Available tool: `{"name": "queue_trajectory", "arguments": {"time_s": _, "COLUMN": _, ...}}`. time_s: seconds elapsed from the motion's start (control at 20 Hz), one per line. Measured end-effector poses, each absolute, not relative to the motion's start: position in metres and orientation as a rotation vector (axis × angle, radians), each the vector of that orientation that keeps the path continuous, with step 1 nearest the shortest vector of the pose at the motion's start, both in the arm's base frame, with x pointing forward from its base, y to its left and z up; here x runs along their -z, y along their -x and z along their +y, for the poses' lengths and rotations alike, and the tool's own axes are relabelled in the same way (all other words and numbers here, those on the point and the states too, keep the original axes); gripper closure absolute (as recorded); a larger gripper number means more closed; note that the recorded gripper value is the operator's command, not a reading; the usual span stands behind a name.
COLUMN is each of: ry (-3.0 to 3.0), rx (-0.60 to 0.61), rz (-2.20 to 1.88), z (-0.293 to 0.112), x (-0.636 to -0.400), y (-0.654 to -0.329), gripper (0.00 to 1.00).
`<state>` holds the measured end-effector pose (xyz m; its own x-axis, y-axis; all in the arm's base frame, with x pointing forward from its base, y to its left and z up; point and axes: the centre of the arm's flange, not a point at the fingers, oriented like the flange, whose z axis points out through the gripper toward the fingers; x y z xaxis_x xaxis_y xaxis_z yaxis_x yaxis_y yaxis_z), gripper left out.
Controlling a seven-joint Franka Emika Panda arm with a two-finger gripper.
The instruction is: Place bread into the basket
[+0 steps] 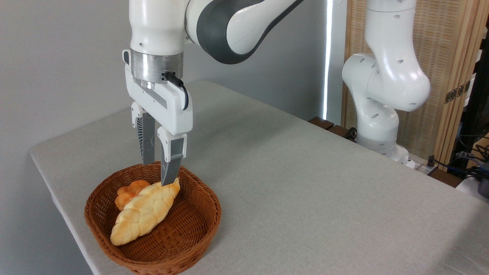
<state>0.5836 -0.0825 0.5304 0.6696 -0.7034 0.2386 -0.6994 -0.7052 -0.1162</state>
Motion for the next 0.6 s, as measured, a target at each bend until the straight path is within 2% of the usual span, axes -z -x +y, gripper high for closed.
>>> {"name": "queue_trajectory", "arguments": {"time_s": 0.15, "ry": 2.895, "rx": 0.395, "rz": 1.142, "z": -0.077, "x": -0.541, "y": -0.579, "gripper": 0.0}}
{"name": "queue_trajectory", "arguments": {"time_s": 0.45, "ry": 2.978, "rx": 0.198, "rz": 1.078, "z": -0.042, "x": -0.588, "y": -0.564, "gripper": 0.0}}
{"name": "queue_trajectory", "arguments": {"time_s": 0.6, "ry": 3.005, "rx": 0.112, "rz": 1.066, "z": -0.033, "x": -0.597, "y": -0.557, "gripper": 0.0}}
